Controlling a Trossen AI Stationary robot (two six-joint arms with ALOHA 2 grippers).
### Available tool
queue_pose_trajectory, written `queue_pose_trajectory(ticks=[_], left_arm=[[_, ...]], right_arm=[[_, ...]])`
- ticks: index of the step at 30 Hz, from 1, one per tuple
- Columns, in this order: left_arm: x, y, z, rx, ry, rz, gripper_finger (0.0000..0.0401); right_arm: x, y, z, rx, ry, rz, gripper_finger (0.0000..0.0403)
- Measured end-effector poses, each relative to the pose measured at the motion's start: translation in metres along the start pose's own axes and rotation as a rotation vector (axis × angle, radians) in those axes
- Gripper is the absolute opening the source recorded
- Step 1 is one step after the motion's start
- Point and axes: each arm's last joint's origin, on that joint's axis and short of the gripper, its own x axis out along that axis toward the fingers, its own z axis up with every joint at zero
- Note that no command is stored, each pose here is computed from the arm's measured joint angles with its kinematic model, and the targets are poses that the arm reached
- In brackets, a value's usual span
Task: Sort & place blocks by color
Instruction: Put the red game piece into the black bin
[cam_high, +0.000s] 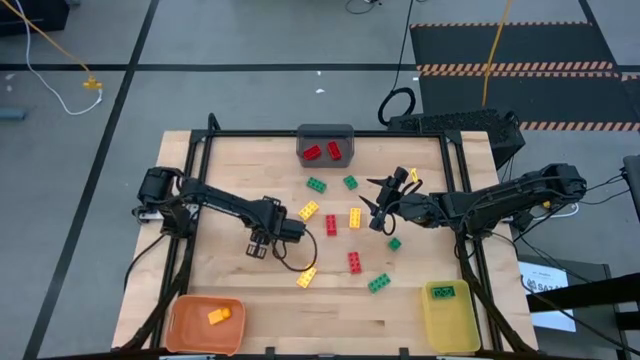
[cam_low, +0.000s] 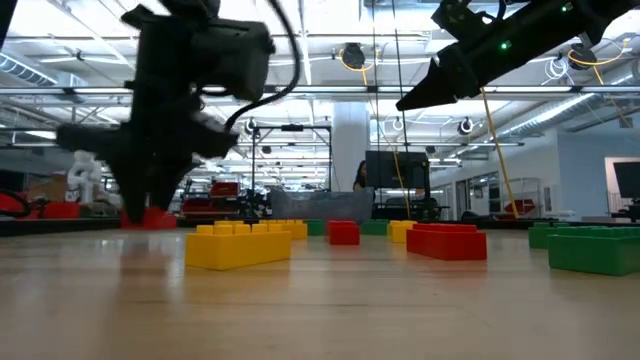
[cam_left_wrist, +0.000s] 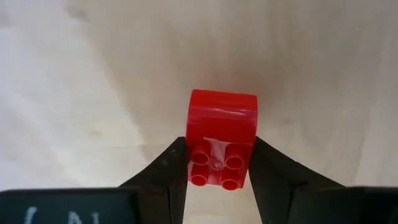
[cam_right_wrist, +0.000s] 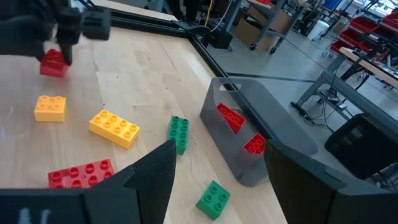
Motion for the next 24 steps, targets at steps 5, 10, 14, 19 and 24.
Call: queue_pose_trajectory(ticks=[5, 10, 14, 19, 24], left_arm=[[-0.038, 0.028, 0.015, -0.084, -0.096, 0.087, 0.0134], [-0.083, 0.074, 0.026, -0.225, -0.261, 0.210, 0.0136], [-0.107, 0.118, 0.031, -0.335, -0.452, 0.276, 0.0148], [-0.115, 0.171, 0.024, -0.462, -0.637, 0.291, 0.0146], [-0.107, 0.218, 0.000, -0.709, -0.687, 0.308, 0.0151]], right_arm=[[0.000, 0.000, 0.001, -0.001, -0.008, -0.001, 0.0233], [0.000, 0.000, 0.001, -0.004, -0.011, -0.001, 0.0233], [0.000, 0.000, 0.001, -0.005, -0.011, -0.001, 0.0233], [0.000, 0.000, 0.001, -0.005, -0.011, -0.001, 0.0233], [0.000, 0.000, 0.001, -0.006, -0.012, -0.003, 0.0233]])
